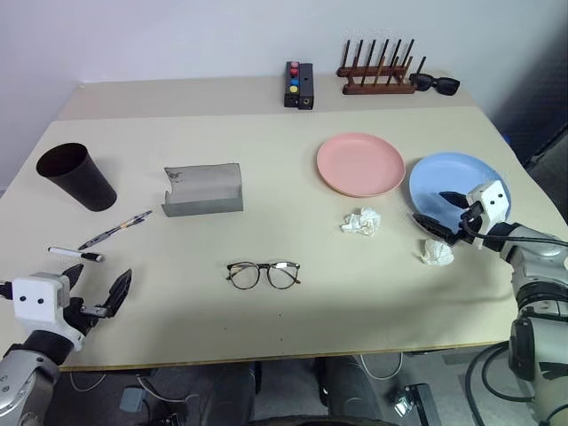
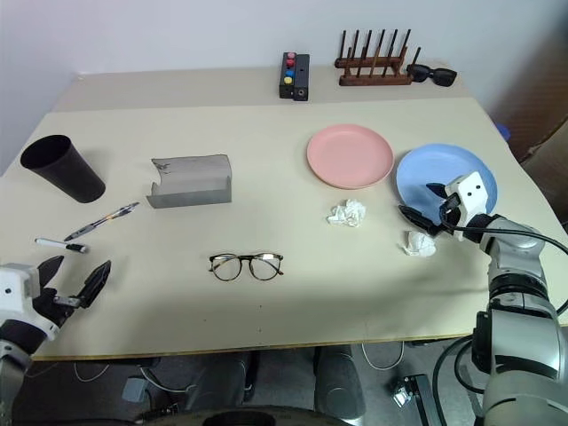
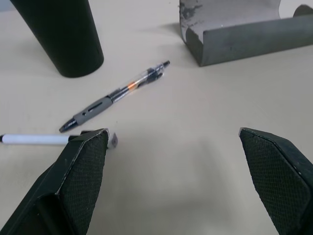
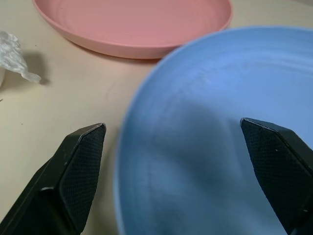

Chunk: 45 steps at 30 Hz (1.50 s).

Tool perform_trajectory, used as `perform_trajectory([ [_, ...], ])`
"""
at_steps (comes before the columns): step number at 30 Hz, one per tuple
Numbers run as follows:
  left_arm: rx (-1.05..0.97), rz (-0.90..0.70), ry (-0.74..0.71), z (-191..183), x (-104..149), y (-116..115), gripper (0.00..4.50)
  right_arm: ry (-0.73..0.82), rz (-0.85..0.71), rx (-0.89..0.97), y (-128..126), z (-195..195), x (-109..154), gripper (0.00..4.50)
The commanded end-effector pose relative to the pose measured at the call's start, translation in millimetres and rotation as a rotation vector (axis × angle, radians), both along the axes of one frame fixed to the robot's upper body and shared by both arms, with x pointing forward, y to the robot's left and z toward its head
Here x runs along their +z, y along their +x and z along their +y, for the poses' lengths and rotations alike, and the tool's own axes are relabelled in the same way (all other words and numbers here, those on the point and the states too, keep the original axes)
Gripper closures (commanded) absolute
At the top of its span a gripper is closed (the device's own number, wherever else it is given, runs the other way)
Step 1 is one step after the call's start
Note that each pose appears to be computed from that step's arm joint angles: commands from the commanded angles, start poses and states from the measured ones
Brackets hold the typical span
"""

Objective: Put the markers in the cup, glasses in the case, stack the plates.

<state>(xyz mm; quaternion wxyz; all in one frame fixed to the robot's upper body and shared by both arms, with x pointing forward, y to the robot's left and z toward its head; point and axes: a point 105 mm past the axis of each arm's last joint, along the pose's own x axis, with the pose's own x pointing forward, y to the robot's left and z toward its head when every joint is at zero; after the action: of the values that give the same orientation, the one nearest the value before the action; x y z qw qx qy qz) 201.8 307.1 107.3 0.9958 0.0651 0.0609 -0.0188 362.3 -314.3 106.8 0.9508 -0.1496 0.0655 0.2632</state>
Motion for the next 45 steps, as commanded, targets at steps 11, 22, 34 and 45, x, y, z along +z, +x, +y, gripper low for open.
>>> perform_trajectory([
  [11,-0.073,-0.033,0.048,-5,16,28,0.13,0.011,-0.189,0.168,11,60,38,0.0],
  [22,0.09,-0.007,0.122,28,21,44,0.13,0.065,-0.212,0.294,-5,127,53,0.0],
  [34,0.539,0.017,-0.034,50,5,59,0.13,0.103,-0.216,0.366,-14,169,80,0.0],
  [45,0.746,0.157,-0.242,35,-17,65,0.13,0.123,-0.201,0.382,-20,179,79,0.0],
])
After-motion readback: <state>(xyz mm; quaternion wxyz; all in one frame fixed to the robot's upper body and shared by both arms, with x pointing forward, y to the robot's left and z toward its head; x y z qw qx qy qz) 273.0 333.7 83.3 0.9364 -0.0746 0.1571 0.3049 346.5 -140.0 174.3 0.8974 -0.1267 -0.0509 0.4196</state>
